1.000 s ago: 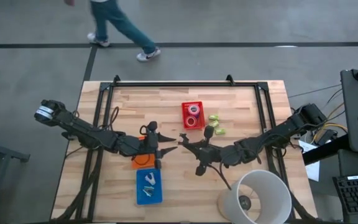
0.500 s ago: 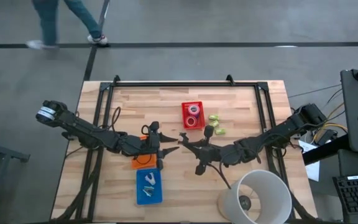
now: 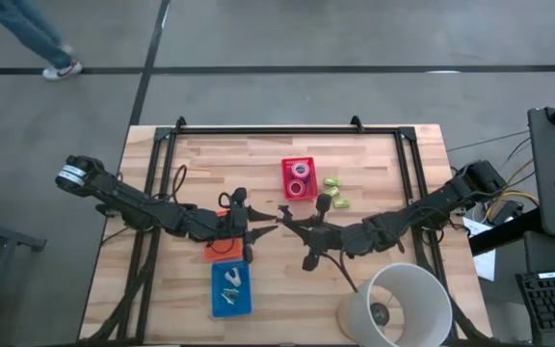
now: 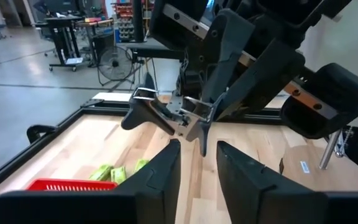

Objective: Pick and place Stapler, Stapler remover, tape
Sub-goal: Put the black staple remover into the blue bin

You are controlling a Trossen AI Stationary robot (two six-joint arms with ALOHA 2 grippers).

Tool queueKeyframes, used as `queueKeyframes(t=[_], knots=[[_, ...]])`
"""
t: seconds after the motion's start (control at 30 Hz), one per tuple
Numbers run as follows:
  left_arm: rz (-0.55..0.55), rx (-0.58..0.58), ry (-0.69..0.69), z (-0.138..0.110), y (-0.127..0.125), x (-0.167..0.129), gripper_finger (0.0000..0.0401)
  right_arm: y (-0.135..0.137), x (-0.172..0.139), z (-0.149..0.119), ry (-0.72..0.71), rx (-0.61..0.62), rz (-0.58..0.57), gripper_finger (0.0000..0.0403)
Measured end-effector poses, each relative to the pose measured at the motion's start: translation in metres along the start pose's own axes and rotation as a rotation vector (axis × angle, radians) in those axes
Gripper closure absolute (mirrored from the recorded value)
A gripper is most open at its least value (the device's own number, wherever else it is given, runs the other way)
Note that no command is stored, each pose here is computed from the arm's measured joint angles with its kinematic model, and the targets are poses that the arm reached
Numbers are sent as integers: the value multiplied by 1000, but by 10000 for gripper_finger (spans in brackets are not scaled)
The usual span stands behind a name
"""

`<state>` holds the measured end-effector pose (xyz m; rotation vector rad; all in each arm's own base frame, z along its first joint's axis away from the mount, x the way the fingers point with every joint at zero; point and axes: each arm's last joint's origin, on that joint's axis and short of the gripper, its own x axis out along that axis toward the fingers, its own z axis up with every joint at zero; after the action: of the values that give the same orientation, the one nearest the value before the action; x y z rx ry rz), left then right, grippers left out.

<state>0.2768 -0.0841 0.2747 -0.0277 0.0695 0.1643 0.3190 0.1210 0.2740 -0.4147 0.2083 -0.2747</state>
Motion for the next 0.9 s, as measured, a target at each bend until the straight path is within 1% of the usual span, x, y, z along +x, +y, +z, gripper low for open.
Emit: queueKeyframes(t=[0.1, 0.27, 0.47, 0.9], knots=[[-21, -5, -8, 1, 0, 0, 311, 0, 0, 0, -8, 0, 24, 395], [-21, -9, -16, -2, -1, 4, 336, 0, 0, 0, -10, 1, 30, 395], [-20, 6, -20, -1, -1, 4, 390, 0, 1, 0, -8, 0, 29, 395], [-20, 42, -18, -1, -1, 4, 396, 0, 0, 0, -9, 16, 43, 391]])
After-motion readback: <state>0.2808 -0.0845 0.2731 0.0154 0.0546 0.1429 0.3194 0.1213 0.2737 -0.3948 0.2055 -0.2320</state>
